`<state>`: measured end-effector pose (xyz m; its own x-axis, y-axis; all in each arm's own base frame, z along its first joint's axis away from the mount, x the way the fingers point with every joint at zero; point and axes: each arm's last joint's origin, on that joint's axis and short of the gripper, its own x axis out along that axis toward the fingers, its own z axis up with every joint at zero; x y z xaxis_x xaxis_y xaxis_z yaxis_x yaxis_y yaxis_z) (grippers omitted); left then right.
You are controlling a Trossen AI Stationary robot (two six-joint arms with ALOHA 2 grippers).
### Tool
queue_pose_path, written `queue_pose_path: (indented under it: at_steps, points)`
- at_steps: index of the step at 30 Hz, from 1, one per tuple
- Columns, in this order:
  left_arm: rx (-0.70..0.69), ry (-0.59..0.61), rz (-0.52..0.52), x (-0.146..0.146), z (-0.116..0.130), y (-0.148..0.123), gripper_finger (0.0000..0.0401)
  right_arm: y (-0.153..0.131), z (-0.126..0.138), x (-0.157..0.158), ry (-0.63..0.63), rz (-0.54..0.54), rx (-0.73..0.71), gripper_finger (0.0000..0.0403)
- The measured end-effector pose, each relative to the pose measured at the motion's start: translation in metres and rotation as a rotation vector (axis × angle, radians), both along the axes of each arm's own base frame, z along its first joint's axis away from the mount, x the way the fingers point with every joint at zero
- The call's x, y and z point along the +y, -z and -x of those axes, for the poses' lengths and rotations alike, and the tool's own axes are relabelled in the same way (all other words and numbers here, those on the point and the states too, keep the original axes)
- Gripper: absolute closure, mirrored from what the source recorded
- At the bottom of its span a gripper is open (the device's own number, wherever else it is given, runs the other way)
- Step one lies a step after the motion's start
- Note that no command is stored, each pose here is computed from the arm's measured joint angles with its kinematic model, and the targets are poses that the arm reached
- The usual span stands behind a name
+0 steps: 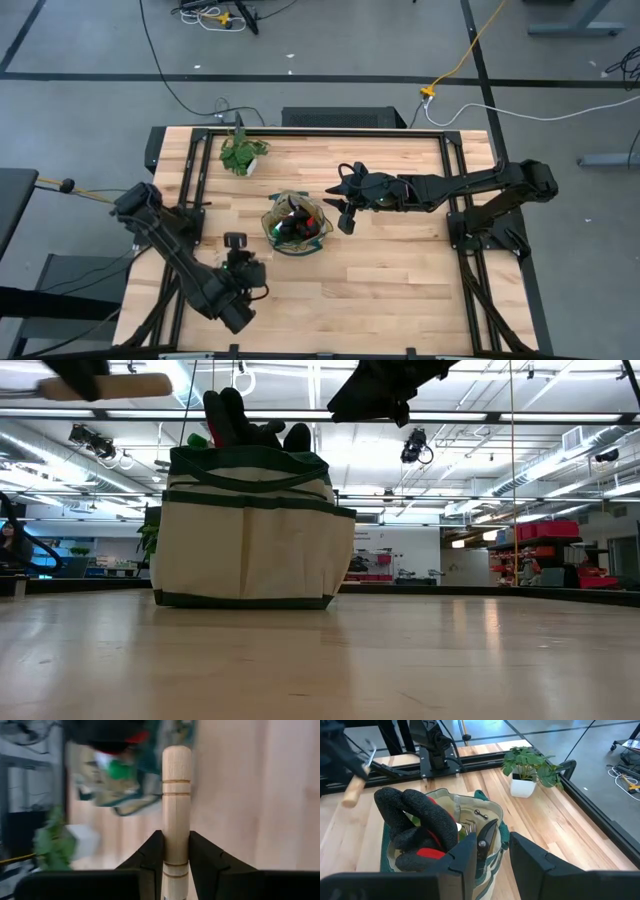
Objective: Pick & Place Garden tools in Gardening bag
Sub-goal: Put the hand rake into the gardening bag
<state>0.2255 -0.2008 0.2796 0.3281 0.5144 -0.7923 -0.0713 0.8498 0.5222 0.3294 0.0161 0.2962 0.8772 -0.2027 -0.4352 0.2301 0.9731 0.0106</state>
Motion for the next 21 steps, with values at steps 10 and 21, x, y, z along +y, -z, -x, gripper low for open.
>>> queue_pose_path:
  at_steps: [10,21]
  points:
    - [-0.025,-0.06,-0.033,0.04,-0.01,-0.027,0.0327,0.0,0.0,0.0,-0.001,0.0,0.0,0.0284]
    - [0.001,-0.171,-0.006,0.098,-0.024,-0.045,0.0327,0.0,0.0,0.0,-0.001,0.002,-0.002,0.0284]
